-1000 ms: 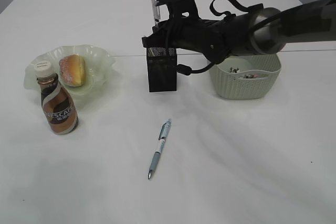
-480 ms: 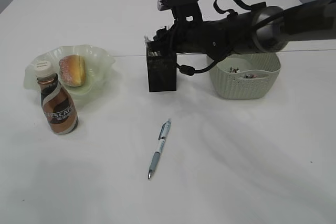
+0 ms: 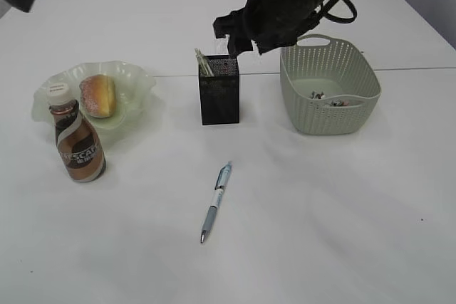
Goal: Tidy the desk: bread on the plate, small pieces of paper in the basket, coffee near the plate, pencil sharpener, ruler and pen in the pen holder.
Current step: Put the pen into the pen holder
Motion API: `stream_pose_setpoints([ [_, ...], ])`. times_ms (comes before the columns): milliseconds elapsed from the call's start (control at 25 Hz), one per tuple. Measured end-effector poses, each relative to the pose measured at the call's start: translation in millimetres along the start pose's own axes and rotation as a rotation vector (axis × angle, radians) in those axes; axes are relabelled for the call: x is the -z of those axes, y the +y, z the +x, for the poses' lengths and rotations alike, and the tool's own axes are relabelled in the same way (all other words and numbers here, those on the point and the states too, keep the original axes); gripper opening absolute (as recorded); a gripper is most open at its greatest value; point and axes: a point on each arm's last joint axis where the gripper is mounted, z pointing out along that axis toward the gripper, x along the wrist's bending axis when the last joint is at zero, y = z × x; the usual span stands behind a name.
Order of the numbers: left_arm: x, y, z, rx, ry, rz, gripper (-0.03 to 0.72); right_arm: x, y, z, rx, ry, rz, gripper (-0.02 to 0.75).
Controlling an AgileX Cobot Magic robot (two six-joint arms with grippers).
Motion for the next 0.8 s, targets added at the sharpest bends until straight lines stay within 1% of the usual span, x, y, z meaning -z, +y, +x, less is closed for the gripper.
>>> stream_pose_setpoints([
  [80, 0, -1, -21.7, -0.047, -0.053, -0.014, 0.307, 13, -2, 2, -0.018, 0.011, 0.118, 0.414],
  [160, -7, -2, -38.2, -0.074, -0.087, 0.007, 0.307, 25, -6, 5, -0.035, 0.027, 0.247, 0.414],
  [200, -13, -3, -45.6, -0.081, -0.101, 0.025, 0.307, 30, -5, 7, -0.040, 0.035, 0.291, 0.414],
  [280, -26, -4, -54.7, -0.077, -0.116, 0.064, 0.307, 41, -5, 9, -0.043, 0.046, 0.370, 0.414],
  [400, -40, -5, -63.1, -0.064, -0.143, 0.114, 0.307, 53, 6, 11, -0.037, 0.052, 0.350, 0.414],
  [480, -47, -6, -67.2, -0.052, -0.164, 0.138, 0.307, 60, 13, 10, -0.025, 0.040, 0.321, 0.414],
  [600, -56, -7, -73.3, -0.033, -0.196, 0.172, 0.307, 67, 20, 3, -0.037, 0.033, 0.292, 0.414],
  [720, -67, -9, -81.4, -0.035, -0.211, 0.194, 0.307, 68, 23, -16, -0.088, 0.027, 0.286, 0.414],
  [800, -73, -11, -89.7, -0.053, -0.218, 0.207, 0.307, 70, 25, -40, -0.142, 0.010, 0.280, 0.414],
])
